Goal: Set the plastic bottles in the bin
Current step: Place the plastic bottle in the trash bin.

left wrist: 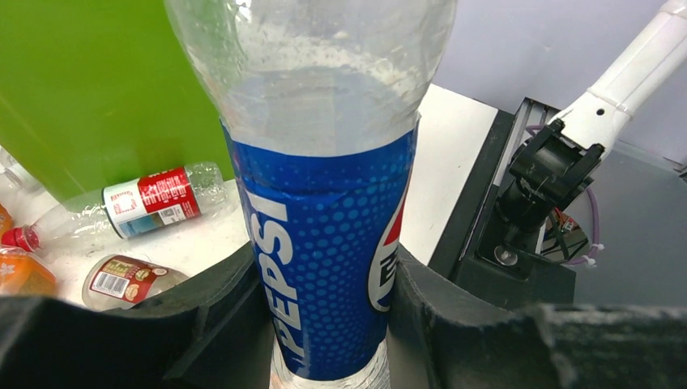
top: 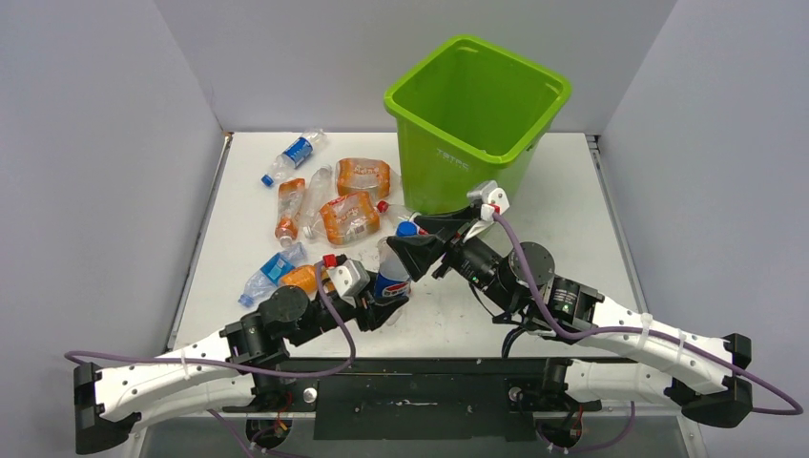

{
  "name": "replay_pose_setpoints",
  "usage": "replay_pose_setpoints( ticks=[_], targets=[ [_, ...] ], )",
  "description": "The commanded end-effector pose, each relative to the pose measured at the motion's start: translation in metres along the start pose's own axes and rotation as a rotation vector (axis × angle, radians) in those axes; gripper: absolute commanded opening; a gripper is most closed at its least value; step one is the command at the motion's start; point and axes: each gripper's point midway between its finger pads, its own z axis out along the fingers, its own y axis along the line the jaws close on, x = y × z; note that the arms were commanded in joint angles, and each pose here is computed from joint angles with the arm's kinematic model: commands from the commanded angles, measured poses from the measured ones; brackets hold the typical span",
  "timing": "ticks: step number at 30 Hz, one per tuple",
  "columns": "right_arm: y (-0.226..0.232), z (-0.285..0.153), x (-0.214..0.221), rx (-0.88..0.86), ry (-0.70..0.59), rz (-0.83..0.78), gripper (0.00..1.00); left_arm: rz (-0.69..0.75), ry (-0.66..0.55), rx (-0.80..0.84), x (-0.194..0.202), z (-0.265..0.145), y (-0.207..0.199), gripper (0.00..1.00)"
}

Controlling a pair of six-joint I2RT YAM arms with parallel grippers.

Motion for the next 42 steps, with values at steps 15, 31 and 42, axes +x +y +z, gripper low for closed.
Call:
replay_pose_setpoints(
  ticks=[15, 31, 42],
  targets=[
    [0.002, -0.004, -0.011, 0.021, 0.061, -0.007, 0.05, 0.115, -0.145, 0.064, -0.032, -0.008, -0.007, 0.87],
    [-0.034, -0.034, -0.179, 0.334, -0.262, -0.15, 0.05, 0.145, -0.234, -0.001, -0.051, -0.023, 0.005, 0.96],
    [-0.055, -0.052, -0.235, 0.523, -0.435, -0.179, 0.05, 0.157, -0.184, 0.009, -0.042, -0.016, 0.004, 0.96]
  ],
)
